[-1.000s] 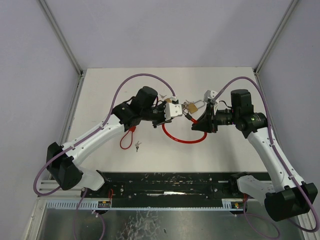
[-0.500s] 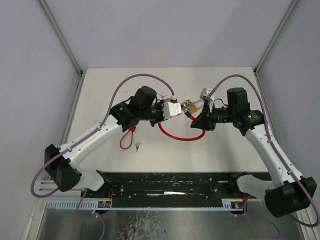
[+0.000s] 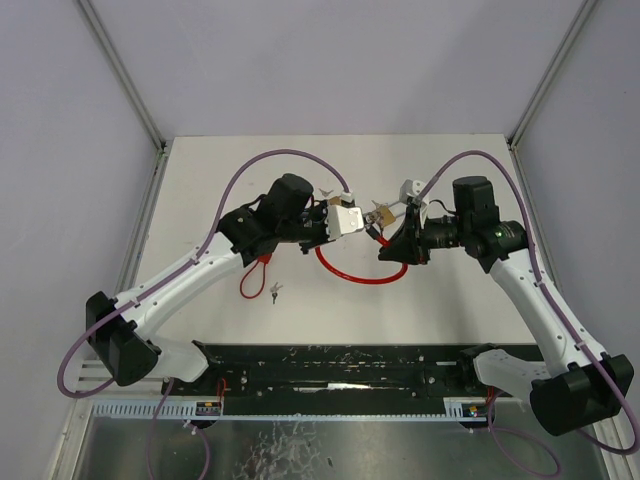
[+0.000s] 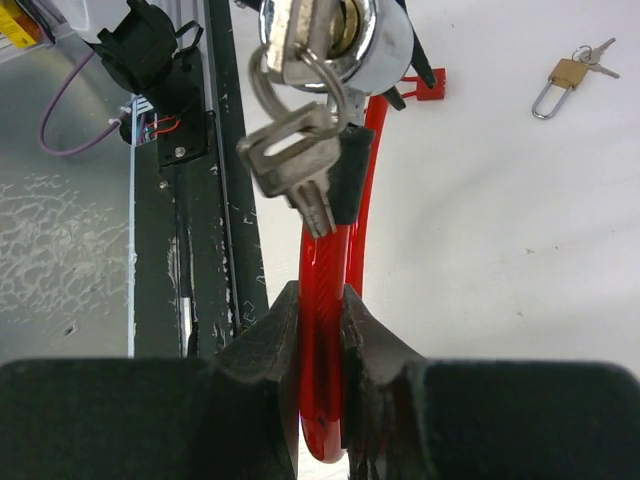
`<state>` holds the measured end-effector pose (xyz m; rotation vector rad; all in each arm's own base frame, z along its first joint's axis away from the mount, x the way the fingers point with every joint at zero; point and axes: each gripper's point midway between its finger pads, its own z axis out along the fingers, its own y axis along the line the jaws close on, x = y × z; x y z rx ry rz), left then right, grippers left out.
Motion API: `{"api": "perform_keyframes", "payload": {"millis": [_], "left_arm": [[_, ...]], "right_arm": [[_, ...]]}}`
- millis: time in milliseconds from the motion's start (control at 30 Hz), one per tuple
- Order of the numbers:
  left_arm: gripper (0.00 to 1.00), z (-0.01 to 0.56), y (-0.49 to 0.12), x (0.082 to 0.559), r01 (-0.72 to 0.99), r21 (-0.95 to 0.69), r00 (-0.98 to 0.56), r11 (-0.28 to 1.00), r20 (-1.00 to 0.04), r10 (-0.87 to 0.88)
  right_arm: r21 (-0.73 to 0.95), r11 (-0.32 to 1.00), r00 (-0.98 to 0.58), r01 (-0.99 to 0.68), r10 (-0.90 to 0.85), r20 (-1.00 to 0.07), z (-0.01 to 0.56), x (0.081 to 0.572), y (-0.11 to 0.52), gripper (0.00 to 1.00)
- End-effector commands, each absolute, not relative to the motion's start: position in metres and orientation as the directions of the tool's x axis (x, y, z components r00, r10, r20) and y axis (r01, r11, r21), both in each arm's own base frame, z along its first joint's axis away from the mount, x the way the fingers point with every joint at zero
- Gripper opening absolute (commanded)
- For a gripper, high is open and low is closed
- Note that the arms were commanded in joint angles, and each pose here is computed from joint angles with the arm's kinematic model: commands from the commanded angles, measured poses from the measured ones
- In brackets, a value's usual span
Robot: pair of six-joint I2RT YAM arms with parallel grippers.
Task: Lock with the key
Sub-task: Lock the lock.
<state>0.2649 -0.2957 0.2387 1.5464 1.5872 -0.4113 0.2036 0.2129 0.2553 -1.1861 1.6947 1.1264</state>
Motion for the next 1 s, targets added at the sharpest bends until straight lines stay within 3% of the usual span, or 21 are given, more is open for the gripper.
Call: {"api": "perform_keyframes", "payload": {"millis": [0, 133, 267, 300, 367, 467, 500, 567, 667, 733, 967], "left_arm": [[0.00, 0.238, -0.293, 0.251, 0.939, 0.319, 0.160, 0.127, -0.734, 0.659], [0.00, 0.235, -0.294, 0.249, 0.942, 0.314, 0.160, 0.119, -0.732, 0.663], [0.00, 0.229, -0.295, 0.251, 0.943, 0.312, 0.158, 0.113, -0.722, 0.673], [0.00, 0.228, -0.296, 0.251, 0.944, 0.311, 0.157, 0.112, -0.720, 0.676], [0.00, 0.227, -0.296, 0.251, 0.943, 0.314, 0.158, 0.110, -0.715, 0.681], [0.00, 0.230, -0.294, 0.250, 0.940, 0.323, 0.165, 0.112, -0.714, 0.680], [0.00, 0.231, -0.294, 0.250, 0.939, 0.325, 0.167, 0.111, -0.716, 0.678], [0.00, 0.231, -0.294, 0.249, 0.939, 0.326, 0.170, 0.108, -0.716, 0.677], [0.01, 0.230, -0.297, 0.247, 0.941, 0.324, 0.174, 0.100, -0.715, 0.677], [0.01, 0.227, -0.299, 0.245, 0.942, 0.322, 0.174, 0.094, -0.708, 0.684], [0.00, 0.213, -0.312, 0.239, 0.947, 0.315, 0.186, 0.060, -0.692, 0.698]], "right_arm": [[0.154, 0.258, -0.224, -0.954, -0.266, -0.938, 0.263, 0.223, 0.211, 0.00], [0.144, 0.324, -0.231, -0.935, -0.246, -0.941, 0.261, 0.234, 0.208, 0.00], [0.169, 0.056, -0.177, -0.984, -0.222, -0.959, 0.267, 0.189, 0.220, 0.00], [0.169, 0.045, -0.175, -0.985, -0.222, -0.959, 0.267, 0.188, 0.221, 0.00], [0.143, 0.158, -0.180, -0.977, -0.248, -0.952, 0.260, 0.209, 0.218, 0.00], [0.110, 0.459, -0.264, -0.882, -0.287, -0.921, 0.239, 0.263, 0.197, 0.00], [0.109, 0.475, -0.269, -0.873, -0.285, -0.920, 0.237, 0.267, 0.195, 0.00], [0.141, 0.418, -0.266, -0.898, -0.257, -0.929, 0.237, 0.258, 0.203, 0.00], [0.172, 0.180, -0.210, -0.969, -0.216, -0.954, 0.241, 0.220, 0.221, 0.00], [0.158, 0.114, -0.177, -0.981, -0.189, -0.966, 0.246, 0.208, 0.225, 0.00], [-0.014, 0.311, -0.038, -0.950, -0.160, -0.986, 0.219, 0.245, 0.217, 0.00]]}}
